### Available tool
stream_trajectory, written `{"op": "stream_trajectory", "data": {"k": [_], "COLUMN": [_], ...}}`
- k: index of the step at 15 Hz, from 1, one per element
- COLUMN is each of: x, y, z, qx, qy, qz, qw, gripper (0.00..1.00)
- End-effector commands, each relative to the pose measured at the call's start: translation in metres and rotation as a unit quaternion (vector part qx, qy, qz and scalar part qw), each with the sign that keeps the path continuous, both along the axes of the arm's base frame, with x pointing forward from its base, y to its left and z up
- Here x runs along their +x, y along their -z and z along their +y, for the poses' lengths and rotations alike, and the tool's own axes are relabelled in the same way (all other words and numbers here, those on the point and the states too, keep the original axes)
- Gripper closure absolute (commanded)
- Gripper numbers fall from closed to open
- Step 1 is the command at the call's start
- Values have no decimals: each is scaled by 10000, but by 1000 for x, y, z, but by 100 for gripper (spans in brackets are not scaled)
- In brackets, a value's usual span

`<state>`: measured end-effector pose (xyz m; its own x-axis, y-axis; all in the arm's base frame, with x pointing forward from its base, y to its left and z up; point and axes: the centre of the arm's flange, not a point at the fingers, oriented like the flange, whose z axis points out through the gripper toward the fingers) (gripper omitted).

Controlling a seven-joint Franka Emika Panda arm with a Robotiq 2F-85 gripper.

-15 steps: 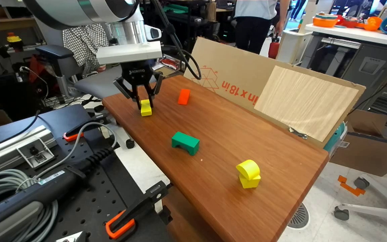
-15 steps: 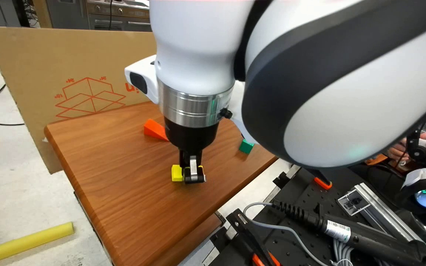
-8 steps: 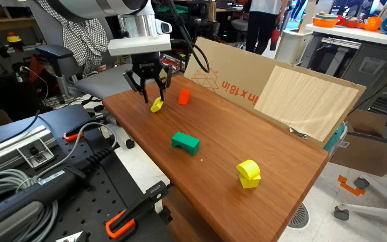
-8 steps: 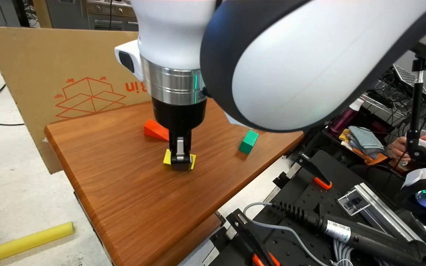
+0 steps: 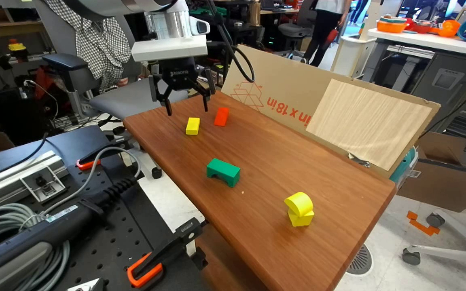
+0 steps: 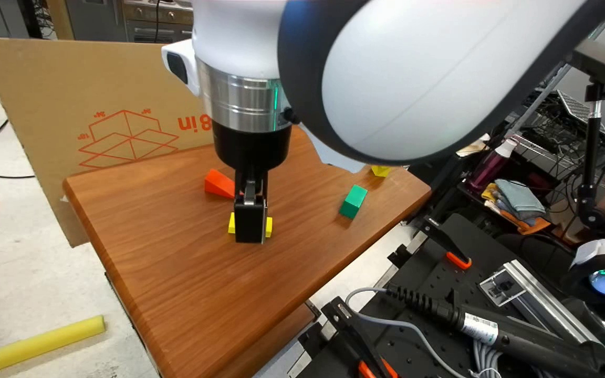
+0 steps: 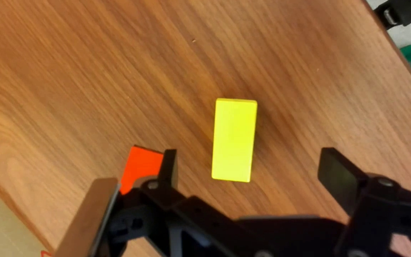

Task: Put the yellow block on the table

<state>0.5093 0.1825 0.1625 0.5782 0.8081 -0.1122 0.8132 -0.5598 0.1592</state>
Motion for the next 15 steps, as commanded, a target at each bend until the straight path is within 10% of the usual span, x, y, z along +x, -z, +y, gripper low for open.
{"op": "stream_trajectory", "data": {"k": [1,8,15], "x": [-15,-23,-33], "y": [-50,-119,-161], "z": [-22,-96,-158], "qx": [497,854,441], "qy": [558,2571,4282], "qz": [-161,-431,-925], "qw": [9971,9616,8978], "gripper": [0,0,0]}}
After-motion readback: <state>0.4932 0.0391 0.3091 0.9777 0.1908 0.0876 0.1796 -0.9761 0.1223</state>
